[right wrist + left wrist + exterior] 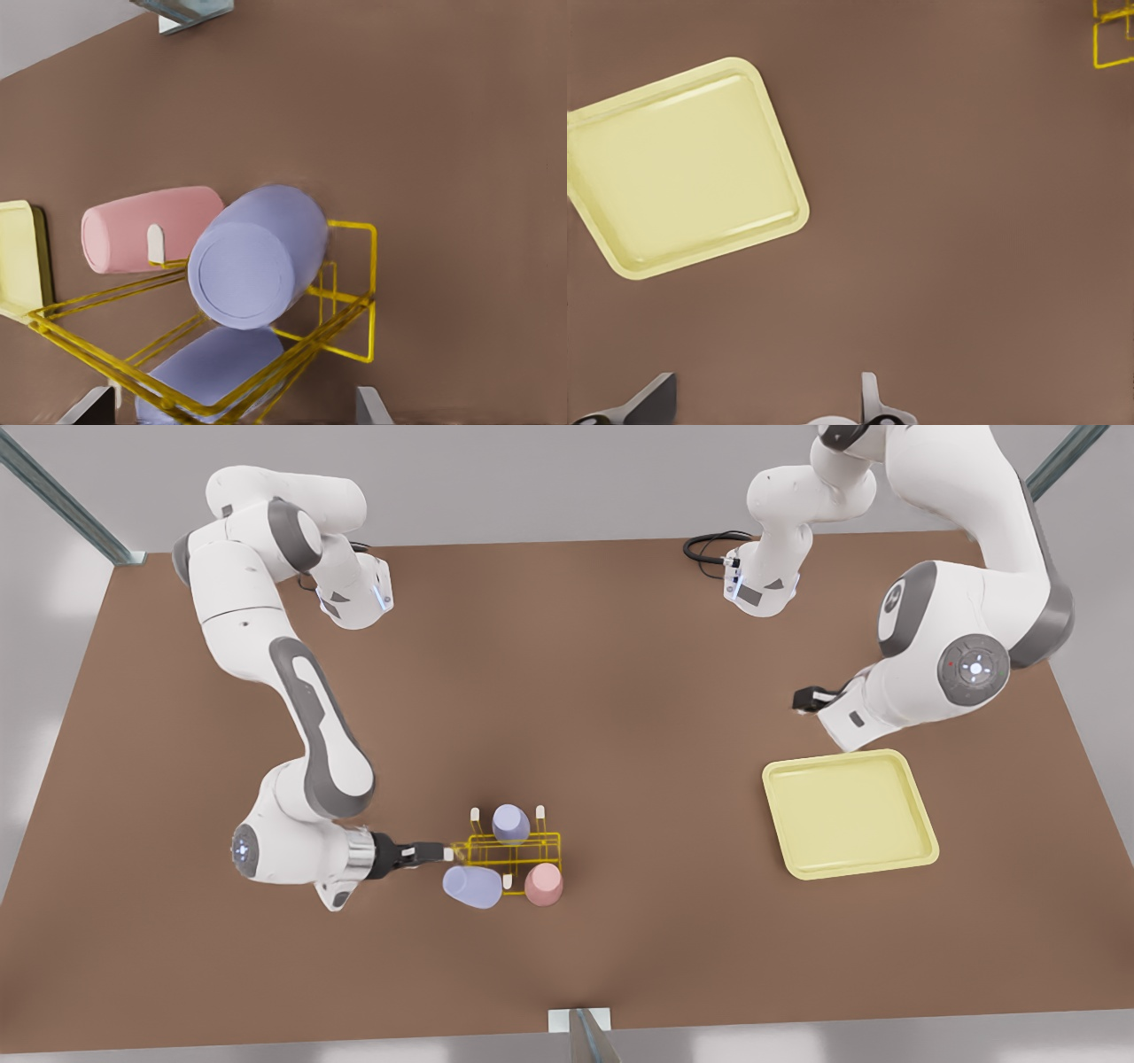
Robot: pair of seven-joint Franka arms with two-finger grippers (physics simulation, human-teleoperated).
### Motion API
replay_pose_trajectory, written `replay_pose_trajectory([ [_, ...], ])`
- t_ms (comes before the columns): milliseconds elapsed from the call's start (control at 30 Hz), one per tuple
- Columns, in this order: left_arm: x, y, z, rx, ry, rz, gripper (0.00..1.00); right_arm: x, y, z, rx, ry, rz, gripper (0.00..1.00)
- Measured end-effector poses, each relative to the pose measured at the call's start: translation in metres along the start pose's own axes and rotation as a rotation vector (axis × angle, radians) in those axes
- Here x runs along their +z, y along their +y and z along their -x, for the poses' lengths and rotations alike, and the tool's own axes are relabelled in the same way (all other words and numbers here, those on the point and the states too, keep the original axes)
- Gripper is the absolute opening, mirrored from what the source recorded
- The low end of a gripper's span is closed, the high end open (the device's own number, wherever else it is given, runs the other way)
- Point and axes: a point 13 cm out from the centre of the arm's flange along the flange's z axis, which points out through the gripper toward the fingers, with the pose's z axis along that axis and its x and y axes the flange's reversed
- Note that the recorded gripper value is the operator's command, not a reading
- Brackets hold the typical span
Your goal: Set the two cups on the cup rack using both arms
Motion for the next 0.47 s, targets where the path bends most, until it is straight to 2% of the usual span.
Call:
replay_pose_trajectory([
  [67, -0.016, 0.003, 0.002, -0.008, -0.033, -0.027, 1.0, -0.055, -0.07, -0.004, -0.035, -0.002, -0.225, 1.0],
  [133, -0.019, 0.002, 0.002, -0.006, -0.037, -0.041, 1.0, -0.143, -0.121, -0.013, -0.038, -0.034, -0.423, 1.0],
  [200, -0.012, 0.005, 0.004, -0.008, -0.012, -0.041, 1.0, -0.244, -0.117, -0.043, -0.038, -0.086, -0.546, 1.0],
  [300, 0.004, 0.017, 0.004, -0.024, 0.038, -0.035, 1.0, -0.327, -0.083, -0.123, -0.034, -0.085, -0.656, 1.0],
  [467, 0.015, 0.028, 0.002, -0.039, 0.073, -0.026, 1.0, -0.336, -0.1, -0.188, 0.043, 0.014, -0.666, 1.0],
])
